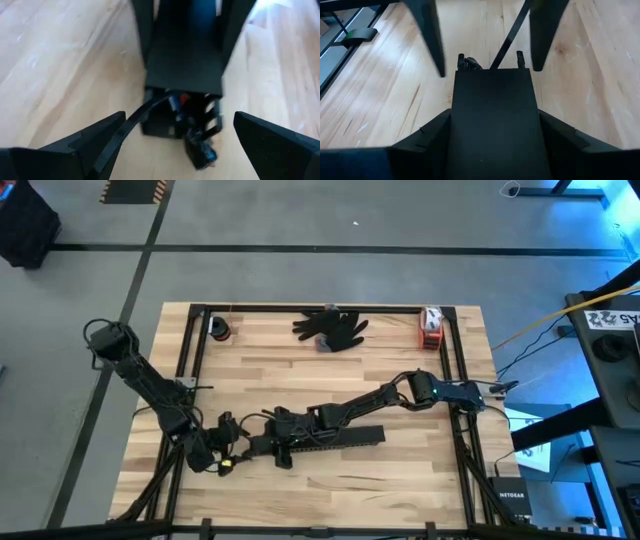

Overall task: Ziptie cables
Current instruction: Close the black cable duct

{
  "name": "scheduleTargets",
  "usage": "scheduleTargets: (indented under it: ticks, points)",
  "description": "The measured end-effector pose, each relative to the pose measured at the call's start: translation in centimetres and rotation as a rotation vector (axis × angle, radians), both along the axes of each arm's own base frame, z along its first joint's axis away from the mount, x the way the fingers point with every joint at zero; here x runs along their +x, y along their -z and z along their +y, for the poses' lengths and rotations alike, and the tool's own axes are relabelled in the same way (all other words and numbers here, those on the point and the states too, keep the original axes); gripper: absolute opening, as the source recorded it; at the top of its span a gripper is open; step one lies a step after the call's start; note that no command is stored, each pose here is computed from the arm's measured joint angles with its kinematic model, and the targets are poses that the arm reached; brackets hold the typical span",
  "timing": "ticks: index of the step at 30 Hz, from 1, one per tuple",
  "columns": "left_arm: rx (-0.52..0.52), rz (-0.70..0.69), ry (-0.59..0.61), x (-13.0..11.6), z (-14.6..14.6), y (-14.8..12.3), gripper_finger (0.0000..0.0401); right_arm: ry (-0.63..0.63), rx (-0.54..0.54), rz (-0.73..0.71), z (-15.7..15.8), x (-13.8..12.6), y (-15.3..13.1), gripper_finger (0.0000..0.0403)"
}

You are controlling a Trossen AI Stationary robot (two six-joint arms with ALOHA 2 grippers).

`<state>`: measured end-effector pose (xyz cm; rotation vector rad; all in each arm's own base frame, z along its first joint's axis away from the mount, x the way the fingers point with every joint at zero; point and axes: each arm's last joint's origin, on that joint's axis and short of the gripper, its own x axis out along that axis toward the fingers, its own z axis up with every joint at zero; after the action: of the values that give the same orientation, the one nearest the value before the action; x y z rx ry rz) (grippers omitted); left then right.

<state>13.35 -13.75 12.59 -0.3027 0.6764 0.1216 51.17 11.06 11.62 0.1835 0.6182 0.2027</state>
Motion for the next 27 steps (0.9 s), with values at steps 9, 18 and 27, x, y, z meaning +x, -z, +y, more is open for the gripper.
scheduleTargets:
  ticks: [9, 18, 27]
  points:
    - [-0.034, -0.068, -0.027, -0.2, 0.4, 1.3, 0.0364, -0.007, 0.006, 0.001, 0.1, 0.0, 0.0, 0.0230]
    - [-0.032, -0.071, -0.016, 0.1, -0.2, 2.4, 0.0321, -0.005, 0.004, -0.009, 0.0, 0.0, -0.1, 0.0230]
    - [-0.022, -0.059, -0.022, 0.3, -0.3, 2.9, 0.0242, -0.006, 0.007, -0.030, 0.1, 0.1, -0.2, 0.0230]
